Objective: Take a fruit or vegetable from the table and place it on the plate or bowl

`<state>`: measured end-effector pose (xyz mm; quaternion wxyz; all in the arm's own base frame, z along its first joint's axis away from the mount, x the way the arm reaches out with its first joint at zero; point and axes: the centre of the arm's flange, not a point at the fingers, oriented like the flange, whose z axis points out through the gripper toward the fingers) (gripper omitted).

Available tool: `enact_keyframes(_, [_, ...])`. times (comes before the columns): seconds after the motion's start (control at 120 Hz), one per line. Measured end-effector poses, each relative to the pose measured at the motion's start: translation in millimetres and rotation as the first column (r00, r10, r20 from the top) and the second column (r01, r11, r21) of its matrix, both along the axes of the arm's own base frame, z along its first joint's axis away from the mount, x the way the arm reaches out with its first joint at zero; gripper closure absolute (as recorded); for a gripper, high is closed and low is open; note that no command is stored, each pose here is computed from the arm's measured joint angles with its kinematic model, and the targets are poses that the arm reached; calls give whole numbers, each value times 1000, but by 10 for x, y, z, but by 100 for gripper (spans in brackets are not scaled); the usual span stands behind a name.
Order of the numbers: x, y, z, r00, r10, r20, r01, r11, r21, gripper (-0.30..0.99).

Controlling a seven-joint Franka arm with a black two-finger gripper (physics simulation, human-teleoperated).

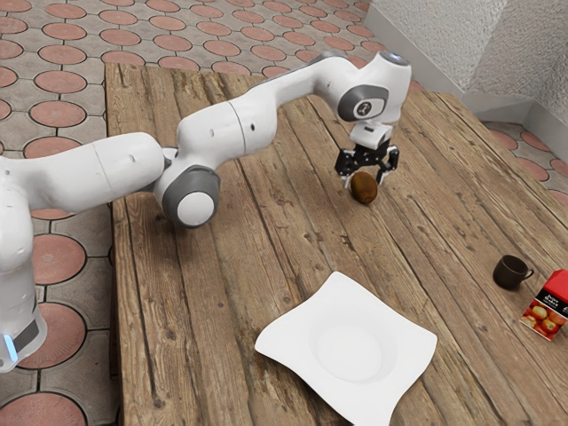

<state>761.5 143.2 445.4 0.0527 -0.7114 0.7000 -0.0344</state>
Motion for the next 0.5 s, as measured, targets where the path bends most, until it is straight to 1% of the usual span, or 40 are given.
enact_keyframes(0.5, [27, 4, -133, 1000, -5, -10, 5, 1000, 2, 0])
